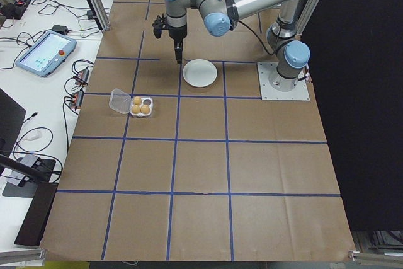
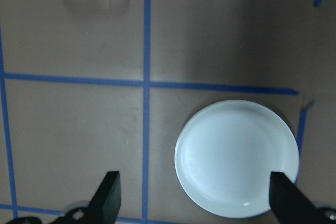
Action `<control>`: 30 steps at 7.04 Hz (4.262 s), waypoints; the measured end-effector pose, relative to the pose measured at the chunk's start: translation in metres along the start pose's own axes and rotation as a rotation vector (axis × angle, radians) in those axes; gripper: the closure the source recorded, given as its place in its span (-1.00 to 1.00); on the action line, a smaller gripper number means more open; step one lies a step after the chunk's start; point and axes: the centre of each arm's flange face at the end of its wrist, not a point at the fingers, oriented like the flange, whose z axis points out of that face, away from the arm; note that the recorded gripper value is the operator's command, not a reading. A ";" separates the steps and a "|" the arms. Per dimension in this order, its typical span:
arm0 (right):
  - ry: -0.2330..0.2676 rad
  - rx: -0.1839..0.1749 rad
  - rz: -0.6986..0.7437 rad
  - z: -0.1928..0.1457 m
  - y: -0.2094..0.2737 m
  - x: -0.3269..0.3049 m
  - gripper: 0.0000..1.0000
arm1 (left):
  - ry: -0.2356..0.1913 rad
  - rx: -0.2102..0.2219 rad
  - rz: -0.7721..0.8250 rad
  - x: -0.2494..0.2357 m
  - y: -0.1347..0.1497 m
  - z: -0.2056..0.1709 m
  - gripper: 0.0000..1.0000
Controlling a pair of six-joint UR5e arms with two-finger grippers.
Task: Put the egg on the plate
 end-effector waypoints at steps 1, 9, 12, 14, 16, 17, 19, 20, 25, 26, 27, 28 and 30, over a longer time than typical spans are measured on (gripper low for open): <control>0.000 0.000 0.000 0.000 0.000 0.000 -1.00 | -0.007 0.008 -0.001 -0.021 -0.026 0.024 -1.00; 0.001 0.000 0.000 0.000 0.000 0.000 -1.00 | 0.054 -0.113 0.043 -0.136 -0.149 0.152 -0.94; 0.000 0.001 0.000 0.000 0.000 0.000 -1.00 | 0.064 -0.103 0.048 -0.138 -0.173 0.165 -0.85; 0.000 0.001 0.000 0.000 0.000 0.000 -1.00 | 0.077 -0.121 0.049 -0.135 -0.176 0.170 -0.85; -0.001 0.001 0.000 -0.001 0.000 0.000 -1.00 | 0.083 -0.147 0.048 -0.137 -0.173 0.172 -0.73; -0.001 0.001 0.000 -0.001 0.000 0.000 -1.00 | 0.088 -0.164 0.048 -0.137 -0.171 0.173 -0.70; -0.001 0.001 0.000 0.000 0.000 0.000 -1.00 | 0.092 -0.176 0.048 -0.138 -0.170 0.176 -0.70; -0.001 0.001 0.000 0.000 0.000 0.000 -1.00 | 0.094 -0.181 0.048 -0.138 -0.171 0.180 -0.69; -0.001 0.000 0.000 0.000 0.000 0.000 -1.00 | 0.099 -0.192 0.044 -0.139 -0.172 0.182 0.73; -0.001 0.000 0.000 0.000 0.000 0.000 -1.00 | 0.099 -0.191 0.045 -0.139 -0.172 0.179 0.98; -0.001 0.000 0.000 0.000 0.000 0.000 -1.00 | 0.097 -0.189 0.048 -0.138 -0.171 0.174 1.00; -0.001 0.000 0.000 0.000 0.000 0.000 -1.00 | 0.095 -0.186 0.052 -0.136 -0.171 0.165 1.00; -0.001 0.000 0.000 0.000 0.000 0.000 -1.00 | 0.094 -0.176 0.061 -0.130 -0.165 0.123 1.00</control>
